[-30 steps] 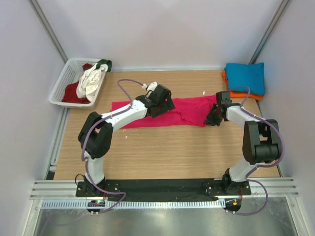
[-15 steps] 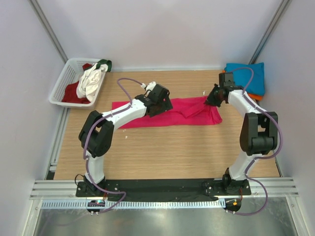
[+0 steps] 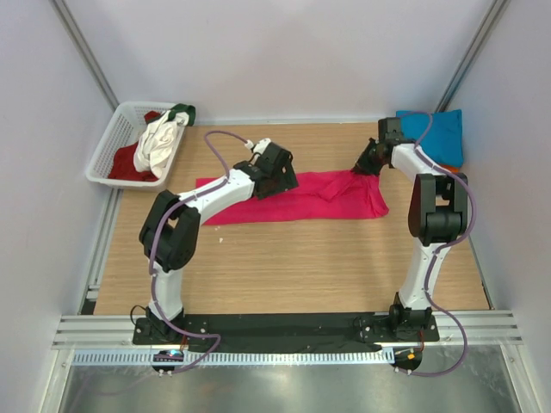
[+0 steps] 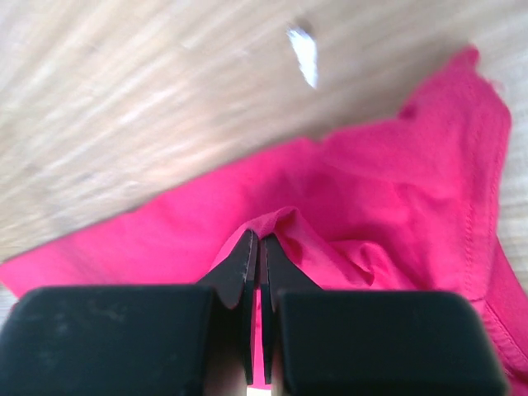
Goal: Fold and stack the t-shirts
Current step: Fold the tshirt
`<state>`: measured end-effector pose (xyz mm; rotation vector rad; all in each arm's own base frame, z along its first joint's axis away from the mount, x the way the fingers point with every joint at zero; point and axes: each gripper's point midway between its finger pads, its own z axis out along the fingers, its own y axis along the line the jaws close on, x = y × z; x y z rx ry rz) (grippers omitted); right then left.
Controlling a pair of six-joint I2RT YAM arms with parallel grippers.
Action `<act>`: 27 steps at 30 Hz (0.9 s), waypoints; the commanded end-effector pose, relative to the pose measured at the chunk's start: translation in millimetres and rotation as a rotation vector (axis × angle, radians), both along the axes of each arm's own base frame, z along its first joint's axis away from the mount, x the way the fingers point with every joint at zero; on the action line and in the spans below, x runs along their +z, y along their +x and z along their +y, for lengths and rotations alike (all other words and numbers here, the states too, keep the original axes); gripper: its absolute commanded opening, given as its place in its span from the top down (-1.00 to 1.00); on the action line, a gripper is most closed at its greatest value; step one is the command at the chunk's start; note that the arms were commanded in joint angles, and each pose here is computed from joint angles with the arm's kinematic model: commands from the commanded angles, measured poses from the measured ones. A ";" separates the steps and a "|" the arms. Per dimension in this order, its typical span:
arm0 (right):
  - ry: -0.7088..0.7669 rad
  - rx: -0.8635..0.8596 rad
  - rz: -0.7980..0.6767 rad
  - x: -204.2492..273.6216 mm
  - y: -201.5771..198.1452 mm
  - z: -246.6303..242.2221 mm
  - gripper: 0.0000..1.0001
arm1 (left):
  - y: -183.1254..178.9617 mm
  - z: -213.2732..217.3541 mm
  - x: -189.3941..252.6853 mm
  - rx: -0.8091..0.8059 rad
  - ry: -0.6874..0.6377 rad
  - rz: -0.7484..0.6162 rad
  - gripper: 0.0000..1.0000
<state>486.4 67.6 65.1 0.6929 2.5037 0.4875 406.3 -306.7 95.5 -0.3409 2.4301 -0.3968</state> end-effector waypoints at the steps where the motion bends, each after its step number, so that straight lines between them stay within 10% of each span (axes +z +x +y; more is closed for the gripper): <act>1: 0.014 0.024 -0.130 38.5 29.5 2.9 0.92 | 17.0 -0.8 15.1 -0.007 -0.008 -0.052 -0.64; 27: -0.118 0.036 0.004 19.9 -24.9 -19.6 0.92 | 37.6 -64.6 15.7 -0.054 -0.212 0.004 -0.63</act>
